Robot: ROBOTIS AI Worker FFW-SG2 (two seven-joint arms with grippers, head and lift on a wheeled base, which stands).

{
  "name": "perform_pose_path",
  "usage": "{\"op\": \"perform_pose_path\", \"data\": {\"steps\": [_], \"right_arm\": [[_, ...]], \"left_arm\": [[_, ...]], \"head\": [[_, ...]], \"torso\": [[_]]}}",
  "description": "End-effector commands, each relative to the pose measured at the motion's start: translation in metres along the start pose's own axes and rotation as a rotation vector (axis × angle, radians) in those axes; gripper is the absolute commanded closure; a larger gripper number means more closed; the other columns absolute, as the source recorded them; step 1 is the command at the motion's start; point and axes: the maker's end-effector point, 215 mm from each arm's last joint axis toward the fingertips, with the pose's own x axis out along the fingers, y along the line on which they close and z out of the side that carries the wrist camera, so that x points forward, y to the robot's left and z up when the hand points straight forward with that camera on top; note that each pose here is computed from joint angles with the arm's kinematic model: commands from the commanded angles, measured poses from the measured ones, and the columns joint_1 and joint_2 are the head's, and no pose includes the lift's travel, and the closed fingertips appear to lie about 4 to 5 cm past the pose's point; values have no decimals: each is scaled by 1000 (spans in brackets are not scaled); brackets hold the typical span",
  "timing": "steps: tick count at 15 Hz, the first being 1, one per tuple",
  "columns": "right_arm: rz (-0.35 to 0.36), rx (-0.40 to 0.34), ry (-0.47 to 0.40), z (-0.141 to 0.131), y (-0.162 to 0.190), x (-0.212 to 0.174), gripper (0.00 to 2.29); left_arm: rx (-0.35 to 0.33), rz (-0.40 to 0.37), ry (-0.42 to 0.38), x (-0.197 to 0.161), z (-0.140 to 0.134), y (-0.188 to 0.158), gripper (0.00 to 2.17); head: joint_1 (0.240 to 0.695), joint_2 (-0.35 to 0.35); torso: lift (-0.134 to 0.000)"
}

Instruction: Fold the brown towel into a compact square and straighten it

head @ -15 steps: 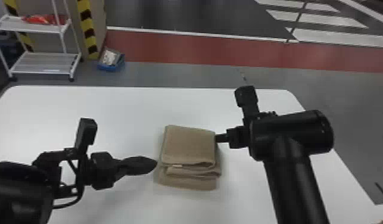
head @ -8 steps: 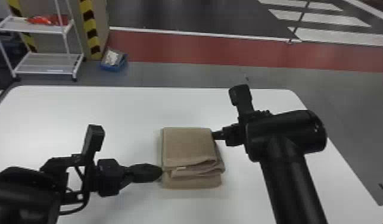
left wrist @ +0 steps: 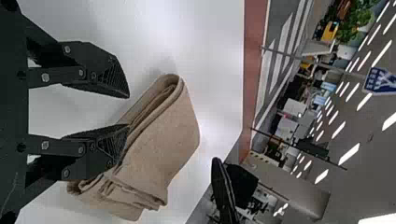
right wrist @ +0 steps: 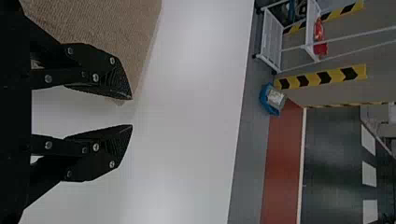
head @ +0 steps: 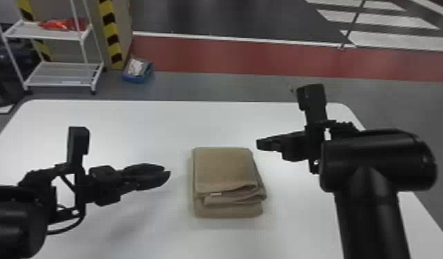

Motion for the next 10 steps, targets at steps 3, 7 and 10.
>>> {"op": "perform_pose_path", "data": {"steps": [3, 7, 10], "right_arm": [[123, -325, -23, 28, 84, -14, 36], [305, -532, 47, 2, 163, -36, 49], [288, -596, 11, 8, 168, -64, 87]], "left_arm": [[-29, 216, -110, -32, 26, 34, 12], [-80, 321, -163, -58, 21, 60, 16], [-112, 332, -177, -64, 16, 61, 12]], "head": [[695, -34], [695, 88], [695, 163]], "torso": [[-124], [-124], [-124]]}}
